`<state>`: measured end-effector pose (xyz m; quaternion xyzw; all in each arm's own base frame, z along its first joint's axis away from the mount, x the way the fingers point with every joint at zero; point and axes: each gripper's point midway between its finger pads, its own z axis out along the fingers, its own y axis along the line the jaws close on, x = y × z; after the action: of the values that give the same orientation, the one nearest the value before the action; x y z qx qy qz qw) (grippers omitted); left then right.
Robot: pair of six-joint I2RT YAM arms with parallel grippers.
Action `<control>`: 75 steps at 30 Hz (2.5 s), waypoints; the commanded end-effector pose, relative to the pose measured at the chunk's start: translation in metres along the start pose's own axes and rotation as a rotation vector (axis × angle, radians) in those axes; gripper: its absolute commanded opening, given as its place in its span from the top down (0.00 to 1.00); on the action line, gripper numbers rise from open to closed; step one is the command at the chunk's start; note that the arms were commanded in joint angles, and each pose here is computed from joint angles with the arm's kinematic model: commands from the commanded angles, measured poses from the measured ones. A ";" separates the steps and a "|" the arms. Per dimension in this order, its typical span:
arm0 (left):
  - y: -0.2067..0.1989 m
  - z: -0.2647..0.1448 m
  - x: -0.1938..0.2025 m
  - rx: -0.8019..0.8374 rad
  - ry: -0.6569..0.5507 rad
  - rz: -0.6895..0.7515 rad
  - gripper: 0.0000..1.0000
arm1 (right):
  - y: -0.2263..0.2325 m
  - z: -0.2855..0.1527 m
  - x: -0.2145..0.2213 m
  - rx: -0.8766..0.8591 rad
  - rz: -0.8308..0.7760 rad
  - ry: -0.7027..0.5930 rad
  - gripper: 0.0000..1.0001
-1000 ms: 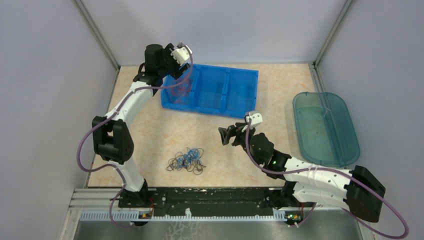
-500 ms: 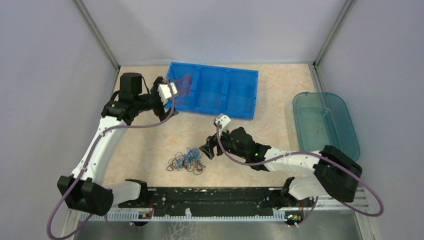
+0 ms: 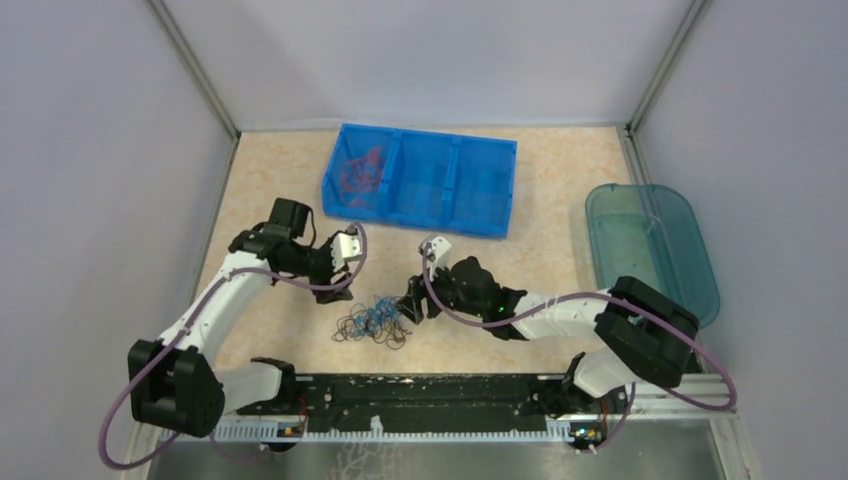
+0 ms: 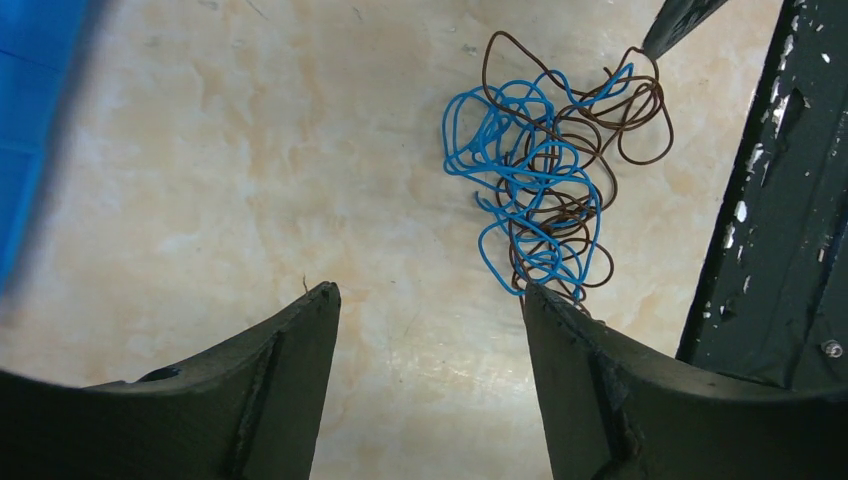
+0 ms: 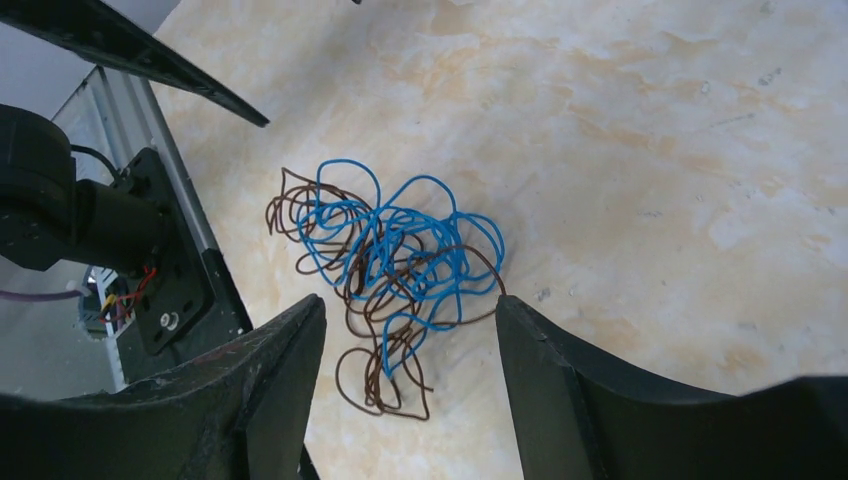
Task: Untangle the cables
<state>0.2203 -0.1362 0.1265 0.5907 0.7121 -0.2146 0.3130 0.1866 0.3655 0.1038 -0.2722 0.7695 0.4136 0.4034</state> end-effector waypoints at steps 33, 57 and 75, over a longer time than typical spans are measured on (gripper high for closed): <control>-0.033 0.045 0.040 0.356 0.187 -0.159 0.49 | -0.013 -0.075 -0.078 0.161 0.004 -0.355 0.46; -0.016 0.052 0.019 0.305 0.112 -0.160 0.99 | -0.016 -0.079 -0.081 0.177 0.009 -0.379 0.48; -0.034 -0.031 -0.124 0.200 -0.202 0.044 1.00 | 0.021 -0.107 -0.141 0.072 -0.144 -0.518 0.21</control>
<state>0.2177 -0.1970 0.1965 0.6125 0.6658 -0.2974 0.3052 0.2028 0.2904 0.1999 -0.1739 0.7021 0.3856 0.5728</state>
